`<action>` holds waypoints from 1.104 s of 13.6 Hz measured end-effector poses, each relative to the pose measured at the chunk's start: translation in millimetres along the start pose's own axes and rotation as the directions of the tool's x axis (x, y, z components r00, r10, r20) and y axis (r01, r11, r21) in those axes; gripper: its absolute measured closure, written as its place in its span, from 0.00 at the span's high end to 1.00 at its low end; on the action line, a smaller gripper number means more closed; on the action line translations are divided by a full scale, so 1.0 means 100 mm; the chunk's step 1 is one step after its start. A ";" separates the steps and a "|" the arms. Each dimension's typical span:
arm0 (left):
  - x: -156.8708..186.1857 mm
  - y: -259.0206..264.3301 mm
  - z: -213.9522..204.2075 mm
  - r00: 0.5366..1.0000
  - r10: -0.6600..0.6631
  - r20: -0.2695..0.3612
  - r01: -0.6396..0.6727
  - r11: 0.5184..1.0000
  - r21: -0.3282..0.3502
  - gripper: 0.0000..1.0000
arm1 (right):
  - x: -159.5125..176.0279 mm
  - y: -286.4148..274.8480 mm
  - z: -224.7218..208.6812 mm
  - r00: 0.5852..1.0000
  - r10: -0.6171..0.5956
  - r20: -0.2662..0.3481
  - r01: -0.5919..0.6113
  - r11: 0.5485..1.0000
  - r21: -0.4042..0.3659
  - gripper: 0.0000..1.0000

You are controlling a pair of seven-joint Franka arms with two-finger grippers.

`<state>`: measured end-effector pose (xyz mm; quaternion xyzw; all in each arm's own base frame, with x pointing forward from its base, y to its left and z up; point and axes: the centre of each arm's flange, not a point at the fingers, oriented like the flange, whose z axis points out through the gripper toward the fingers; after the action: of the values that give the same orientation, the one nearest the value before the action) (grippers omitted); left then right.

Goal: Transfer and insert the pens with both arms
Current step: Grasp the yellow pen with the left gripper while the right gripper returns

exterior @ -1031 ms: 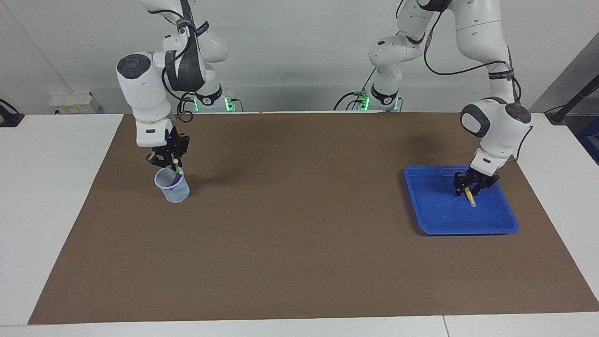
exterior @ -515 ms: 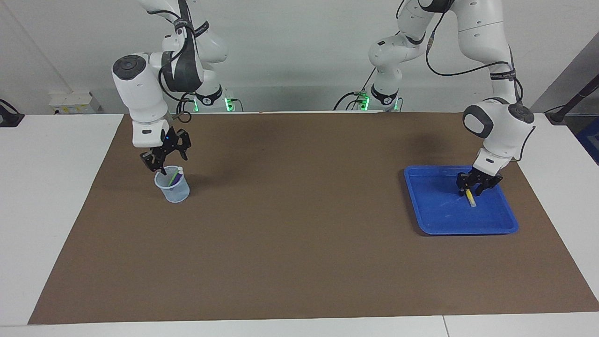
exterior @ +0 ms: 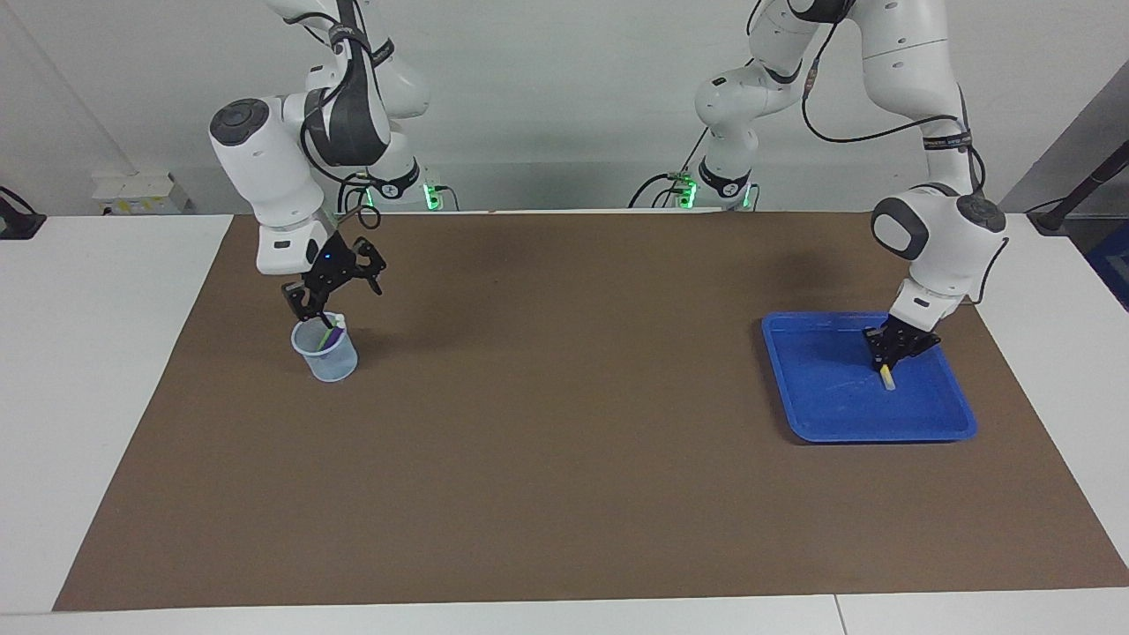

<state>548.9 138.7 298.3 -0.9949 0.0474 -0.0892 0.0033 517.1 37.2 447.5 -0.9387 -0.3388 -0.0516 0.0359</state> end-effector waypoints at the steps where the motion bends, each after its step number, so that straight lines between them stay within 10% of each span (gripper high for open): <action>1: 0.00 0.00 0.00 1.000 -0.004 0.000 0.004 1.000 0.000 0.17 | 0.06 -0.06 -0.03 1.000 0.031 -0.003 -0.031 1.000 0.002 1.00; 9: 0.32 0.31 -0.21 0.967 -0.240 0.090 0.243 0.970 -0.025 0.17 | 0.38 -0.46 -0.11 0.934 0.355 -0.046 -0.348 0.930 0.122 1.00; 15: 0.56 0.73 -0.54 0.851 -0.516 0.098 0.522 0.851 -0.059 0.17 | 0.50 -0.62 -0.16 0.844 0.535 -0.032 -0.519 0.832 0.197 1.00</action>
<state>587.2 60.3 359.8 -0.9727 -0.2193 -0.0457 -0.0603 514.5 114.6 471.4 -0.9854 -0.0682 -0.0488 0.1480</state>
